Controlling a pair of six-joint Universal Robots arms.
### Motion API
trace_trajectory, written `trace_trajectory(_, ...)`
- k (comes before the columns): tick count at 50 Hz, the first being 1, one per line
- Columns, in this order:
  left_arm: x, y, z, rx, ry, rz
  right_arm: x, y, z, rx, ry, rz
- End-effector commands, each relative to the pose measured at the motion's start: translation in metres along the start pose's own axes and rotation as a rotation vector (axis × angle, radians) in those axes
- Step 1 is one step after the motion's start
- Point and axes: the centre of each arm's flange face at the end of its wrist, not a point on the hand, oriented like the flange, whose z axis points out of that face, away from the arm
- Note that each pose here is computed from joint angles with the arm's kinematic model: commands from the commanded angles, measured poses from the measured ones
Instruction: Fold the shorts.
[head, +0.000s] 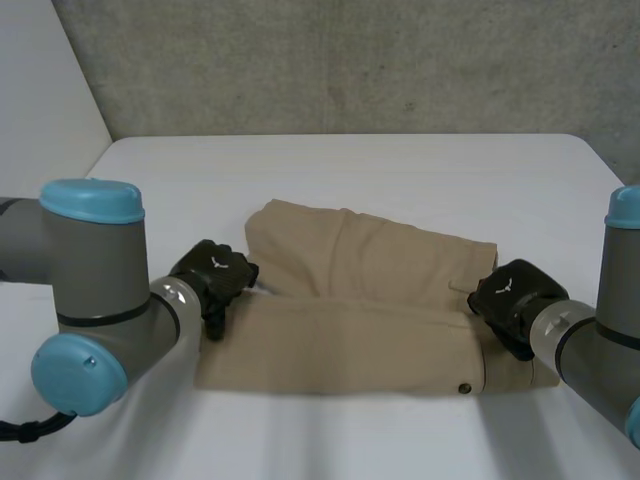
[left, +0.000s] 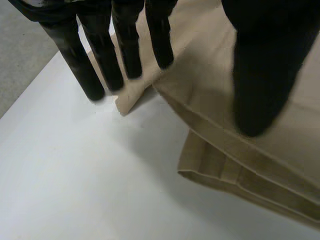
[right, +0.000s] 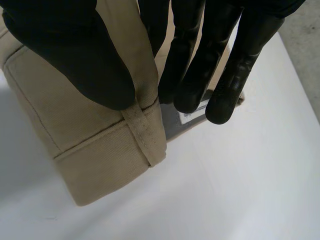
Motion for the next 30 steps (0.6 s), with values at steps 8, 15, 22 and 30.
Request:
trace_trajectory(8, -0.051, -0.021, 0.024, 0.243, -0.211, -0.015, -0.007, 0.005, -0.003, -0.017, -0.022, -0.003)
trace_trajectory(15, -0.032, -0.004, 0.054, 0.24, -0.089, -0.007, -0.004, 0.002, -0.008, -0.004, -0.007, -0.002)
trace_trajectory(22, -0.027, 0.004, 0.069, 0.238, -0.055, -0.009, 0.0, -0.003, -0.015, 0.025, 0.021, 0.004)
trace_trajectory(30, -0.02, 0.007, 0.083, 0.264, 0.005, -0.008, -0.002, -0.002, -0.019, 0.028, 0.02, 0.008)
